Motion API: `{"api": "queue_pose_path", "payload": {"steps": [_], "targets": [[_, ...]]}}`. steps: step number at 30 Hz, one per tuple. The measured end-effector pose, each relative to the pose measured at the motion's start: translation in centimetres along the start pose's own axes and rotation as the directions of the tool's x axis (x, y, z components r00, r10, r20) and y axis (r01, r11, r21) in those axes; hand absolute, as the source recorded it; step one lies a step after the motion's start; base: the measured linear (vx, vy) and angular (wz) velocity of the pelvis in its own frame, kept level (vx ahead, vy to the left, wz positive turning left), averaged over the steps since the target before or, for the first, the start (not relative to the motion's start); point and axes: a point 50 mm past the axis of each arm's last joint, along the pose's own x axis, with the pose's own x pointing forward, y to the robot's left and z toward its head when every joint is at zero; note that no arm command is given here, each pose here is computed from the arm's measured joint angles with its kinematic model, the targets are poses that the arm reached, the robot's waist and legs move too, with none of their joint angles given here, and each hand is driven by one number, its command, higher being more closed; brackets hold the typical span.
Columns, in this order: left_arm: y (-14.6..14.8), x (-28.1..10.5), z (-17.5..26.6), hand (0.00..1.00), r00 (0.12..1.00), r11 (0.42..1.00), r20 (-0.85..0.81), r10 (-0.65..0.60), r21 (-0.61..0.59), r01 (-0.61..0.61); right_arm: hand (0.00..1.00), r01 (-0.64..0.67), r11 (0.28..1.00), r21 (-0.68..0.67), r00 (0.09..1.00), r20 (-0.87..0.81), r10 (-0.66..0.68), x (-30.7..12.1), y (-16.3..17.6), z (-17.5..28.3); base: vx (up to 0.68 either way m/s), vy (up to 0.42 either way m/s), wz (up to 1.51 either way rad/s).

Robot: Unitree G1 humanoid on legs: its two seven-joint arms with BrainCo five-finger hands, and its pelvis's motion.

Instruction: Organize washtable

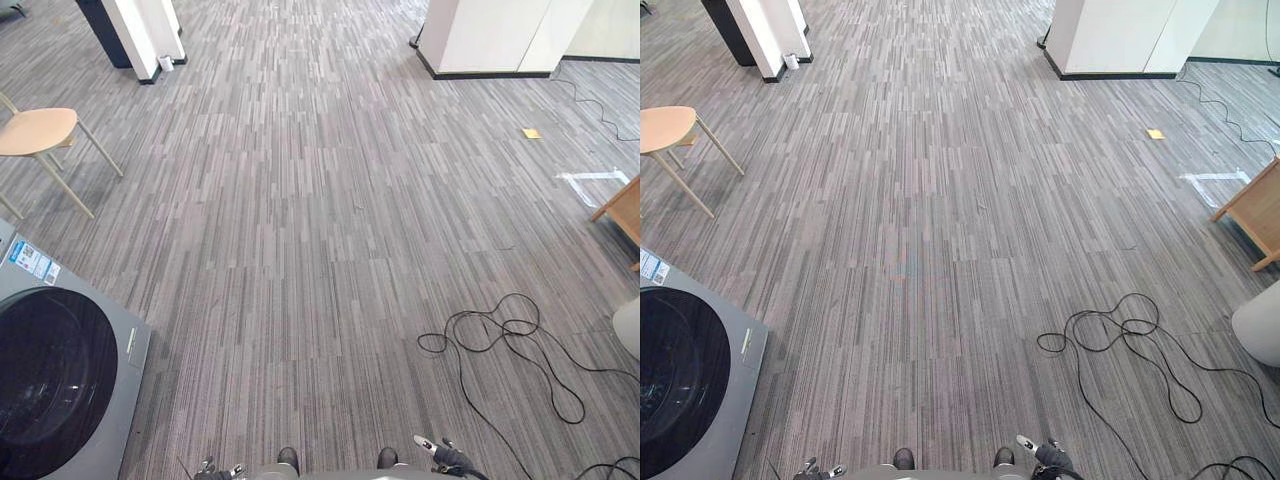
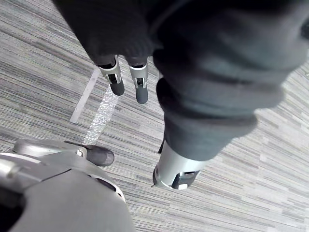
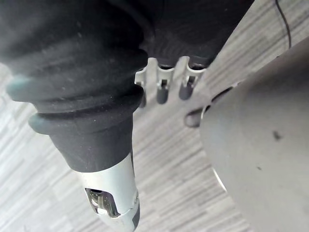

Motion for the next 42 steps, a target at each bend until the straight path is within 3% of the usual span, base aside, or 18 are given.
{"api": "queue_pose_path", "payload": {"steps": [17, 19, 27, 31, 34, 42], "targets": [[0.3, 0.0, -0.4, 0.00, 1.000, 0.999, -0.026, 0.000, -0.039, -0.001, 0.00, 0.033, 0.998, 0.060, 0.999, -0.033, -0.031, -0.2, -0.8, -0.8, 0.03, 0.049, 0.08], [0.4, -0.1, -1.1, 0.00, 0.998, 1.000, -0.065, 0.001, -0.013, -0.002, 0.00, 0.033, 0.998, 0.054, 0.999, 0.042, -0.035, -0.1, -1.1, 0.8, 0.11, 0.116, -0.27], [1.1, 0.1, -1.1, 0.00, 0.995, 0.999, -0.094, 0.021, 0.049, -0.016, 0.00, 0.054, 0.988, 0.142, 0.997, 0.044, -0.061, -0.1, -1.5, 0.8, 0.41, -0.070, -0.01], [0.2, -0.3, -2.3, 0.00, 0.992, 1.000, -0.126, 0.015, -0.015, -0.017, 0.00, 0.098, 0.974, 0.203, 0.995, 0.015, -0.103, -0.5, -3.4, -0.1, 0.64, -0.357, 0.21], [-1.2, -0.5, -2.8, 0.00, 0.990, 0.992, -0.139, 0.003, -0.124, -0.020, 0.00, 0.104, 0.980, 0.168, 0.993, 0.033, -0.111, -0.3, -4.0, 1.0, 0.72, -0.431, -0.63], [-1.5, 0.1, 0.3, 0.00, 1.000, 0.989, -0.011, -0.020, -0.145, 0.019, 0.00, 0.074, 0.995, 0.069, 0.997, -0.006, -0.073, 0.0, -2.7, 0.8, 0.63, -0.099, -0.50]]}}
